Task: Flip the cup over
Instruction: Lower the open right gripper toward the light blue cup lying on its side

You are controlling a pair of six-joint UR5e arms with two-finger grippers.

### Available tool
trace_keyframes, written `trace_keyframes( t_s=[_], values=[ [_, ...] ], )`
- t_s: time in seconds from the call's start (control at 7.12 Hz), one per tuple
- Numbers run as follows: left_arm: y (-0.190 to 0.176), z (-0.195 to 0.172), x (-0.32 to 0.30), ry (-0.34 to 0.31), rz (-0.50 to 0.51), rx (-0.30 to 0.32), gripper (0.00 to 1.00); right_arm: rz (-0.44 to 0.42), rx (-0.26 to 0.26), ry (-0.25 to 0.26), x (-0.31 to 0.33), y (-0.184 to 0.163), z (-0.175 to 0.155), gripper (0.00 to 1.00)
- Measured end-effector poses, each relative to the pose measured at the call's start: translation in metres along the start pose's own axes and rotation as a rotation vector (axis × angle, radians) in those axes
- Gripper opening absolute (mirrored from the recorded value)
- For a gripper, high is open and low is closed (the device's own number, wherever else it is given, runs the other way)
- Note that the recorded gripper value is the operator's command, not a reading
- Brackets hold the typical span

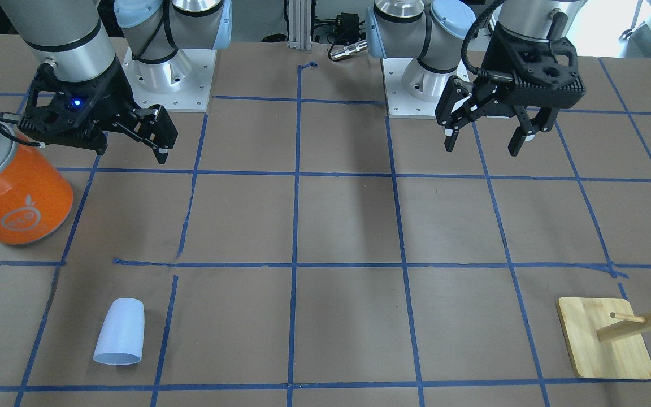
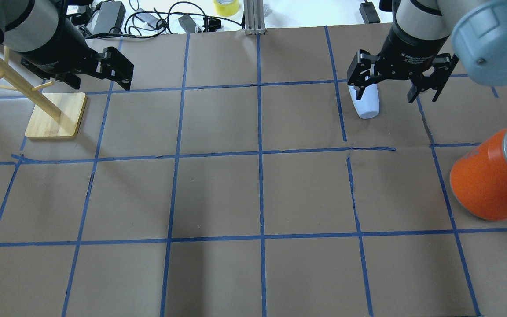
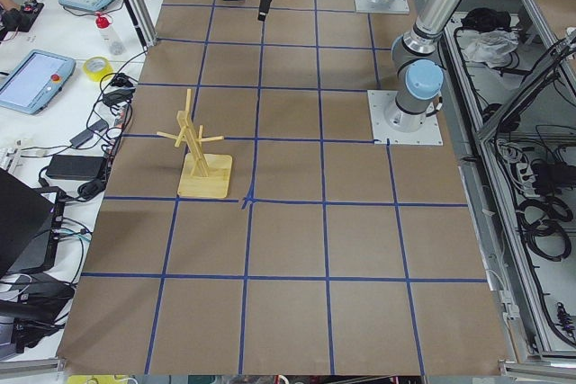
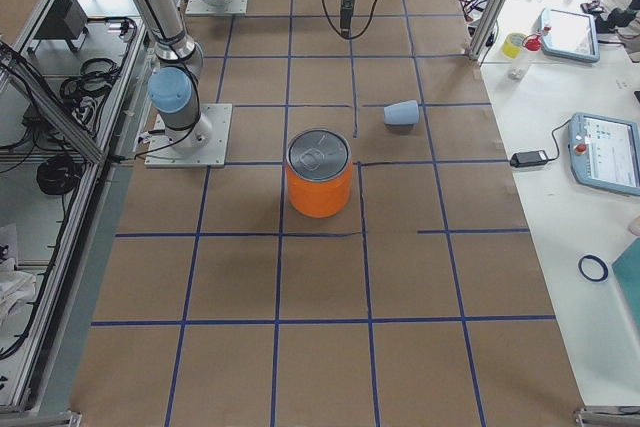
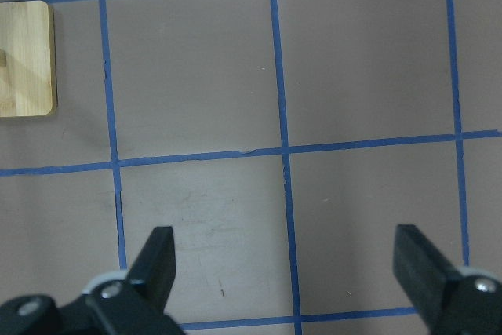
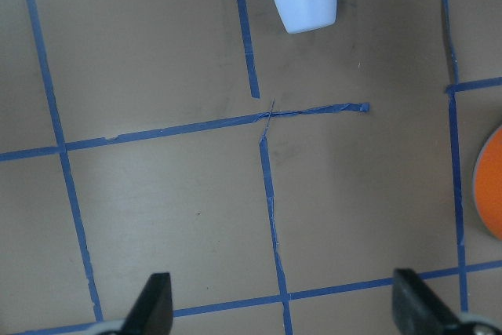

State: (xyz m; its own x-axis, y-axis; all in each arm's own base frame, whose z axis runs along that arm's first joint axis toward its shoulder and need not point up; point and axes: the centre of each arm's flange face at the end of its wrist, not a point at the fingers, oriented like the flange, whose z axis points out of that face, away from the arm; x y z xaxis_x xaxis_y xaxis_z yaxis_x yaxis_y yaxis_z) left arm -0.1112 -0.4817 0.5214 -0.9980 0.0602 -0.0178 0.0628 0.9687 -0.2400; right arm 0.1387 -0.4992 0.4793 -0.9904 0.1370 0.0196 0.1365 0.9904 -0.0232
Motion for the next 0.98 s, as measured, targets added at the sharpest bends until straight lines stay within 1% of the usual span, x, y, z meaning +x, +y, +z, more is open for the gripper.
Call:
trace_keyframes(
  t_s=[0.28,0.7,0.98],
  values=[
    [0.0,0.0,0.0,0.0,0.0,0.0,1.0,-0.004,0.002,0.0,-0.0001,-0.0002,-0.0001,1.0],
    [-0.0001,-0.0001,0.0,0.0,0.0,0.001,1.0,-0.005,0.002,0.02,0.0011,-0.0001,0.0006,1.0],
    [-0.0002,-0.0001,0.0,0.0,0.0,0.001,1.0,-0.009,-0.001,0.023,0.0013,-0.0006,0.002,1.0]
  ],
)
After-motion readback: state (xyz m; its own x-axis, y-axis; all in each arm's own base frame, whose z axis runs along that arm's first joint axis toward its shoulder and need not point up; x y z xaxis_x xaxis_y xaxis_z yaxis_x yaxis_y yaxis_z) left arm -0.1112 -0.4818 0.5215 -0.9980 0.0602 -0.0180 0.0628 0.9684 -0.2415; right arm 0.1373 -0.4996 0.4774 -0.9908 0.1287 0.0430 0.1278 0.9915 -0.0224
